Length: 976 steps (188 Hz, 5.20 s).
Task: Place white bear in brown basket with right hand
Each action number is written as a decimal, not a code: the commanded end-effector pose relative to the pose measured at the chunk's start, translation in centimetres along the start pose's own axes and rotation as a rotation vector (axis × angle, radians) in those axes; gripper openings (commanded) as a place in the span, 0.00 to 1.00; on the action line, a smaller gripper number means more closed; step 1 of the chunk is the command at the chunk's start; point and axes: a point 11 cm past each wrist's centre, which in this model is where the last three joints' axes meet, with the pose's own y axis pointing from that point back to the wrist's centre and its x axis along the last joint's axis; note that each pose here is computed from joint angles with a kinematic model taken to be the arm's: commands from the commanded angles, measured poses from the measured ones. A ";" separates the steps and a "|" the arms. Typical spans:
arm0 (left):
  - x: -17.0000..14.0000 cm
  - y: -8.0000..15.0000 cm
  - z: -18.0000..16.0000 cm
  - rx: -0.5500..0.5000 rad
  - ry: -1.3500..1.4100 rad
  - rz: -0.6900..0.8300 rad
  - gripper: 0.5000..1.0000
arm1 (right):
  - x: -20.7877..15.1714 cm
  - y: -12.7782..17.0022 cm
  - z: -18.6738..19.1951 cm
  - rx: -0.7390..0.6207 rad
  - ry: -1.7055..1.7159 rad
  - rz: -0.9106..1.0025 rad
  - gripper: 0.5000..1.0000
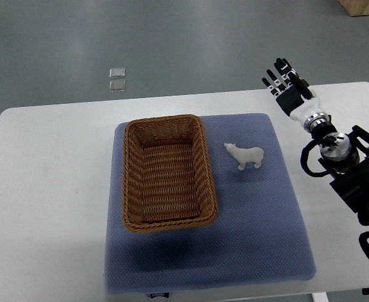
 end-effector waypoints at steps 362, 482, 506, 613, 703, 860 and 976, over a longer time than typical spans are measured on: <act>-0.9 0.0 -0.2 0.025 -0.003 -0.033 1.00 | -9.0 3.1 2.7 -0.854 1.916 -0.593 0.84; -0.8 0.0 -0.3 0.027 -0.004 -0.029 1.00 | -5.2 4.4 5.3 -0.868 1.873 -0.548 0.32; -0.7 0.0 -0.3 0.027 -0.004 -0.028 1.00 | -5.0 4.5 5.5 -0.863 1.876 -0.552 0.14; -0.6 0.0 -0.3 0.027 -0.003 -0.025 1.00 | -16.2 3.5 0.4 -0.650 1.976 -0.727 0.00; -0.9 0.0 -0.3 0.027 -0.004 -0.031 1.00 | -24.3 4.1 10.1 -0.580 1.850 -0.996 0.00; -0.8 0.0 -0.3 0.027 -0.004 -0.029 1.00 | -16.5 4.4 20.0 -0.700 1.907 -0.931 0.00; -0.8 0.0 -0.3 0.027 -0.004 -0.029 1.00 | -16.0 4.6 20.0 -0.712 1.865 -0.931 0.84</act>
